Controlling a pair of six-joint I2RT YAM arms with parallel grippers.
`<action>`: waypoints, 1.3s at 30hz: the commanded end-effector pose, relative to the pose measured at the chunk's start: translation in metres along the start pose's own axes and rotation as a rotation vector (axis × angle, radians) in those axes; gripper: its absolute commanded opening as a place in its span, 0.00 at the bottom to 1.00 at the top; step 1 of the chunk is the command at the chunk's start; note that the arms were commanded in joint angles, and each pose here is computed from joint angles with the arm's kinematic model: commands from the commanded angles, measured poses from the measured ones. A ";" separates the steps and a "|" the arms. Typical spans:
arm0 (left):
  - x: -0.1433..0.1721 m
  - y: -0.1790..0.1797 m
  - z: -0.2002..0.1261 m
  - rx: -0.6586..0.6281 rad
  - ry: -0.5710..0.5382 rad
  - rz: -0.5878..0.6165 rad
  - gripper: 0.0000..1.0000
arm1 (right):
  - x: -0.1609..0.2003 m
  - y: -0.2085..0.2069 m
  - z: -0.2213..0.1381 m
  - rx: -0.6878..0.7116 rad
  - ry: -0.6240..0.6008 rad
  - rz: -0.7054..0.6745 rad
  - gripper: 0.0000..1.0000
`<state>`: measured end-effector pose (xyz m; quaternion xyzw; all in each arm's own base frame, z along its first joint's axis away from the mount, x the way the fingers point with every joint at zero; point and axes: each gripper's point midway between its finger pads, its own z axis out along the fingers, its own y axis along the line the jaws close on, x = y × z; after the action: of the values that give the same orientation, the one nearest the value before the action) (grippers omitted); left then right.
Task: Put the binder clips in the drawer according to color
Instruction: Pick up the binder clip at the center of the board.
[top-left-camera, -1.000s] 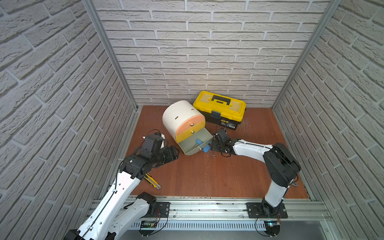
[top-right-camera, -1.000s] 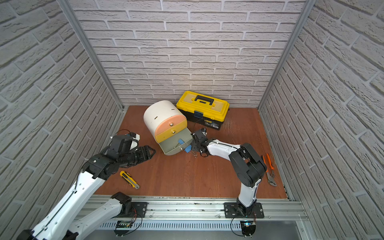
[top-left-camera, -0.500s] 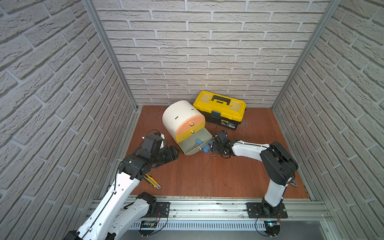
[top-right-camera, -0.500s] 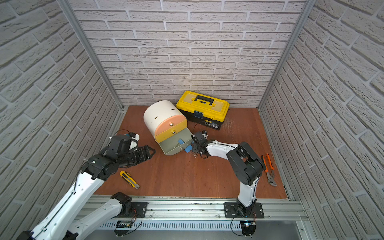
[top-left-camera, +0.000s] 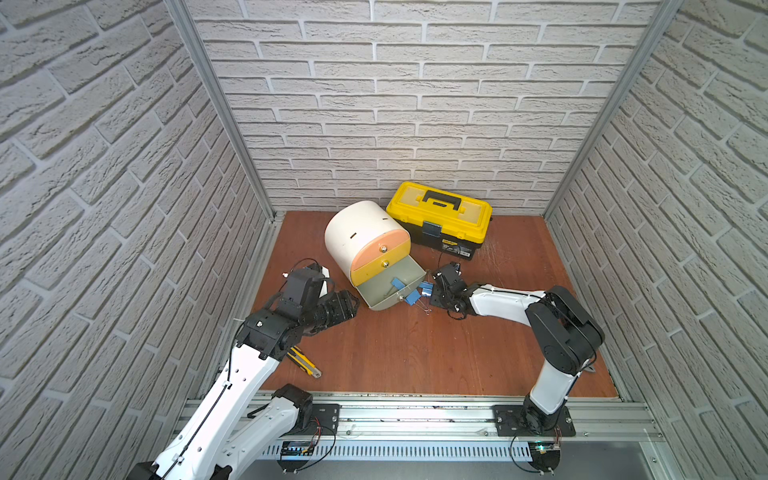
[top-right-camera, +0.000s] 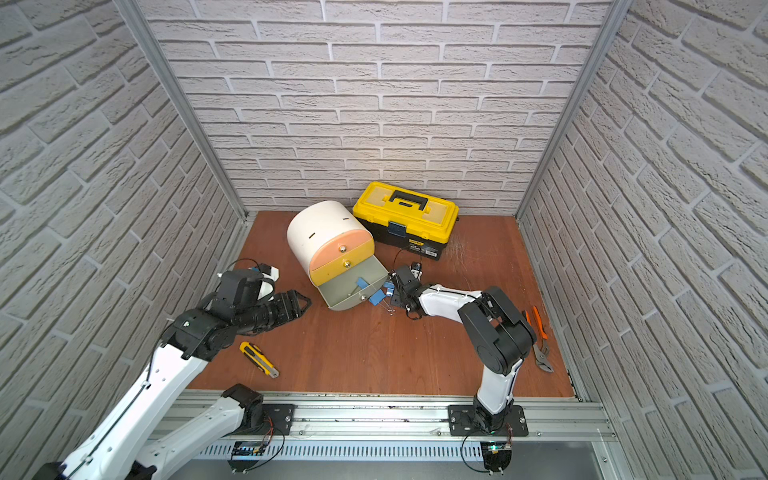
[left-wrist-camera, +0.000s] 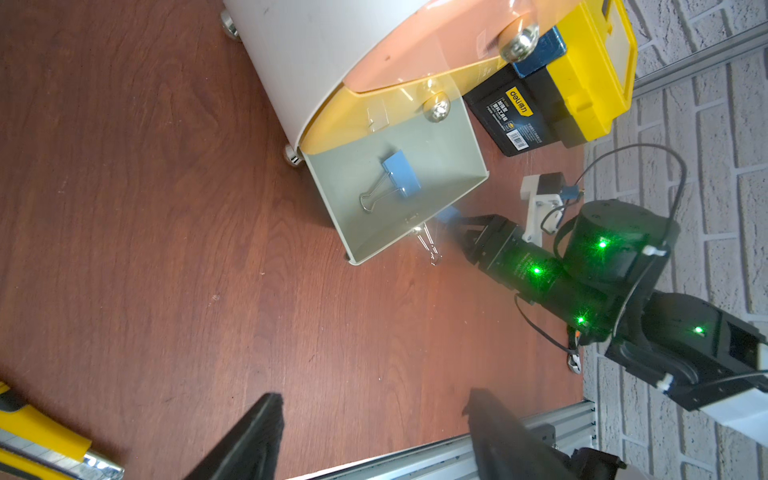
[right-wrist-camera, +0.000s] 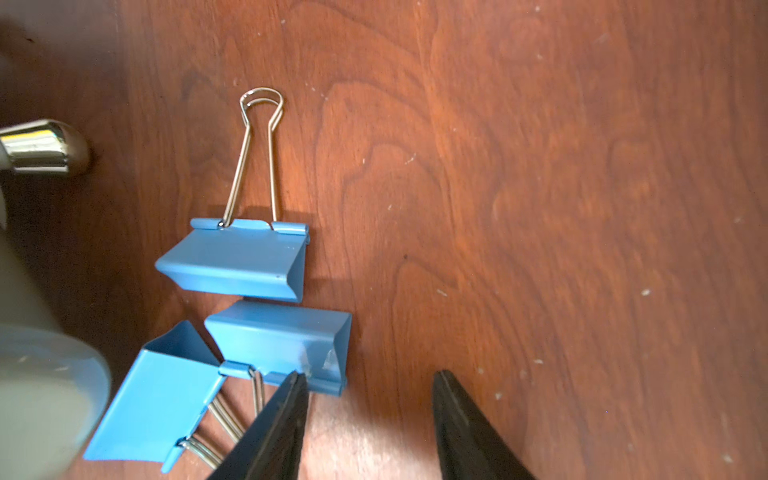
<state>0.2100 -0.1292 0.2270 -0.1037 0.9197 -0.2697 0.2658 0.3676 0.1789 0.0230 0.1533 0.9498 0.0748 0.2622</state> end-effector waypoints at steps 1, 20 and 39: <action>-0.010 -0.009 -0.007 0.037 -0.038 0.019 0.75 | 0.016 -0.015 -0.001 0.035 0.053 -0.028 0.52; -0.009 -0.006 -0.007 0.050 -0.069 -0.007 0.75 | 0.035 -0.015 0.001 0.120 0.139 -0.191 0.61; -0.008 -0.004 -0.006 0.051 -0.075 -0.014 0.75 | 0.028 0.006 -0.015 0.045 0.087 -0.171 0.62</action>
<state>0.2074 -0.1283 0.2356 -0.1116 0.9069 -0.2889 0.2858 0.3481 0.1876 0.0207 0.0769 0.9689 0.0293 0.2333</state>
